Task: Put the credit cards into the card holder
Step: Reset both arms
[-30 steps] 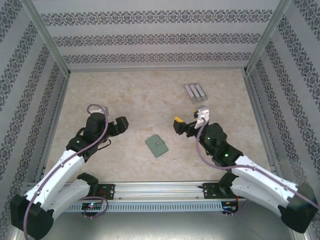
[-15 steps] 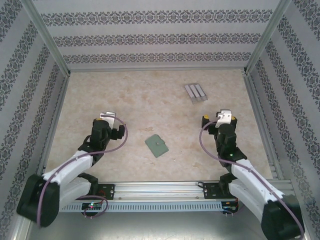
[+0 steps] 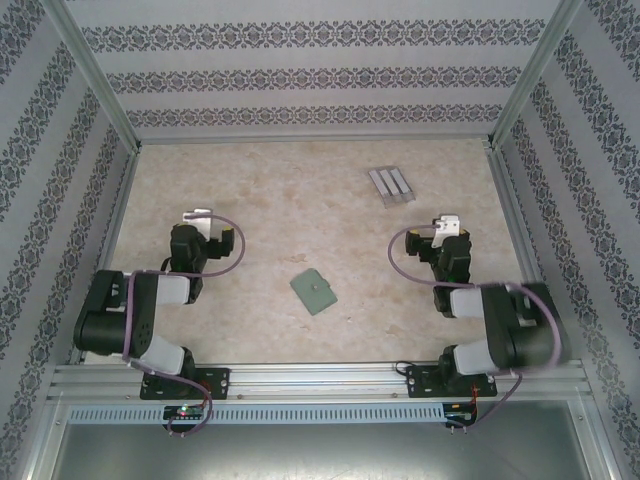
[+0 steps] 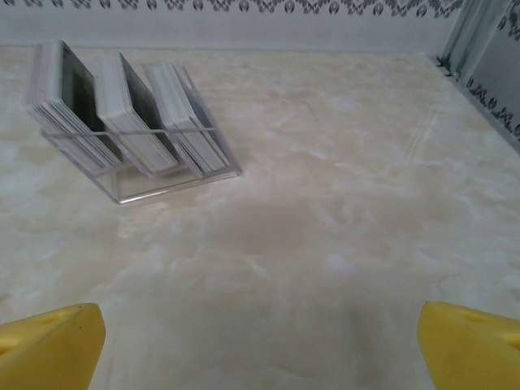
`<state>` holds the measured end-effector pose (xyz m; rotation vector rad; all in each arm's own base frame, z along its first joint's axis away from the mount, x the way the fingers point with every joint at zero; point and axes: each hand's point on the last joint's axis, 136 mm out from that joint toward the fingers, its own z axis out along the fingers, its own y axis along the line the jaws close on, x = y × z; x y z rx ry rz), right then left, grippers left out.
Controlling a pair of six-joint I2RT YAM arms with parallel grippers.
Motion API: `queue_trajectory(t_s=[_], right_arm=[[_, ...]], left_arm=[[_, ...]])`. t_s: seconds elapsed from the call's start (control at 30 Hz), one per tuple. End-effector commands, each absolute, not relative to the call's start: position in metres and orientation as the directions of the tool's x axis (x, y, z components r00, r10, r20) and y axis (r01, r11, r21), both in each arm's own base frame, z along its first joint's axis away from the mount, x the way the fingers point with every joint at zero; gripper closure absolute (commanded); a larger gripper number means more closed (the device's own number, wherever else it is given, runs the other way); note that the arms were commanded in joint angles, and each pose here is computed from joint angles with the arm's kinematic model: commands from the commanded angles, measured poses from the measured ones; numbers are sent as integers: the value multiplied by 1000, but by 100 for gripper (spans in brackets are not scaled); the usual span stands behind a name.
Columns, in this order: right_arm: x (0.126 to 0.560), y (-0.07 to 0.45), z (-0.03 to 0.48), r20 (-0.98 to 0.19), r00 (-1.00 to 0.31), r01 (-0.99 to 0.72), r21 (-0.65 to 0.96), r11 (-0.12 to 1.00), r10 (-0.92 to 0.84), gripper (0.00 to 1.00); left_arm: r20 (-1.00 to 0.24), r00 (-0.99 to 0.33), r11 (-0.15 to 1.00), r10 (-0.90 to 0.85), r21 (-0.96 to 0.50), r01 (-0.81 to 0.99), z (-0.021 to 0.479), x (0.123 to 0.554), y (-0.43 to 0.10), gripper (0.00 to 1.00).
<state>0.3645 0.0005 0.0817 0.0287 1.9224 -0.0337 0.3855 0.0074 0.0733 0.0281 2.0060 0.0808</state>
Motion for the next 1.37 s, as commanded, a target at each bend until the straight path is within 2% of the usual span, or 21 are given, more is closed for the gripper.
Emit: queue_trajectory(t_s=[0.0,0.03,0.1,0.2,0.53,1.33], right_arm=[[385,7,109,-969,-246,-1,-1,1000,-1,2],[384,6,105,-959,-283,3,-3,1000,-2,2],[393,5,106,-965,-260,16,3,1000,7,2],[396,-4,105,-948,-316,62,10,998,29,2],[394,1,108,-956,-294,69,-34,997,-12,2],[394,5,107,-955,-297,37,-27,999,-15,2]], left_arm=[[-925,-380,998,21,-1,57,83,395,-5,0],[-935,-354,998,21,-3,66,85,397,-7,1],[-926,-378,1000,1,-6,17,84,397,1,1],[-922,-388,1000,-14,-8,-18,83,400,7,0],[-919,-393,1000,-11,-2,-23,83,400,8,0],[-919,-394,999,13,25,-27,83,399,6,0]])
